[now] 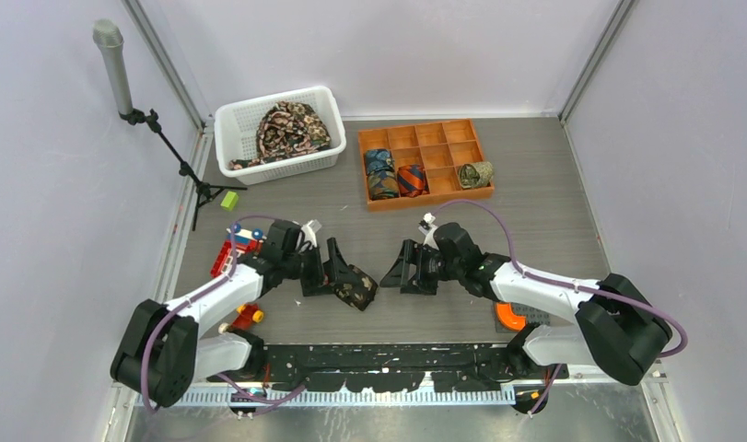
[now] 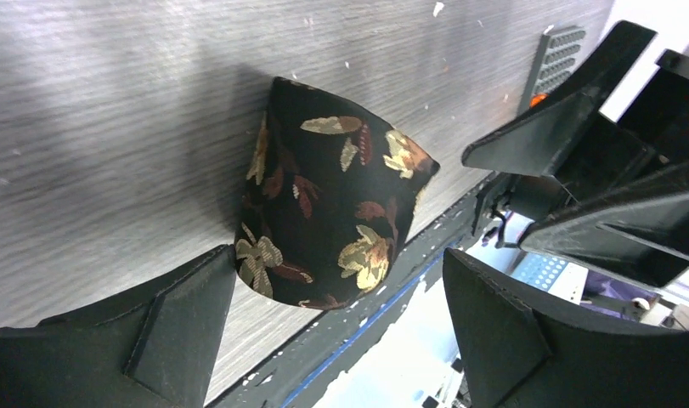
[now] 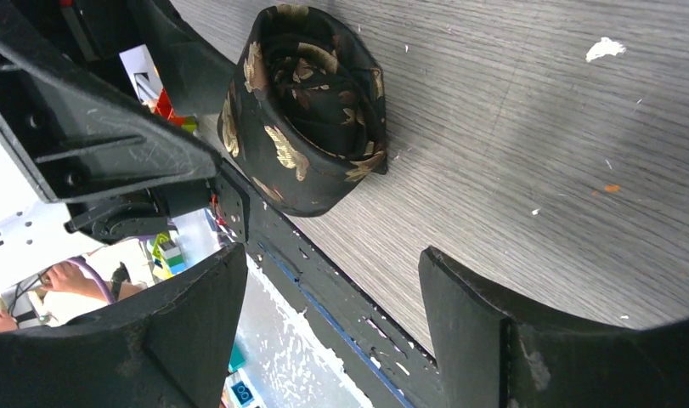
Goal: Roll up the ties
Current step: Pick up the tie at the center of the board.
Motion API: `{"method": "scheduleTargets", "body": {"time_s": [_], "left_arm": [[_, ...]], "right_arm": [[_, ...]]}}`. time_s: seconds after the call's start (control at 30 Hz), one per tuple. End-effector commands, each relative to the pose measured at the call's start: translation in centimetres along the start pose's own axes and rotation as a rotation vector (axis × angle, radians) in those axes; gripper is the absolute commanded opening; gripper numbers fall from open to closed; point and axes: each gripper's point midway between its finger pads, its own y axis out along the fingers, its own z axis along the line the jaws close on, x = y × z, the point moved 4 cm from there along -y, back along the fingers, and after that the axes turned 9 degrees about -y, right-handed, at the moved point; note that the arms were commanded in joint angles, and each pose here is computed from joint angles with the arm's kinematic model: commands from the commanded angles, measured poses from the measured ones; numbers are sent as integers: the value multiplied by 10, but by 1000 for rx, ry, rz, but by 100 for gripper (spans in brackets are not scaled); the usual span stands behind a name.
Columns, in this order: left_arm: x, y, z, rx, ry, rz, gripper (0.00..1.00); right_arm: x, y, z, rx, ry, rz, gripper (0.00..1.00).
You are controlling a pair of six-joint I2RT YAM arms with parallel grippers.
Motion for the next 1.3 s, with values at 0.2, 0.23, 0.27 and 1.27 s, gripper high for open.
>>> {"method": "scheduleTargets", "body": {"time_s": [0.2,0.23,0.27,1.27], "left_arm": [[-2,-5,-5,-18,93,-81,100],[1,-6,-1,15,117,-104,100],[4,-7,1,26,137,-128,100],[-2,28,-4,-158,195,40,95]], "right_arm": [[4,2,7,38,-28,-12,79],[3,1,6,38,-29,-11,79],[3,1,6,39,-30,-10,79],[-14,48,-11,70,45,61,63]]}}
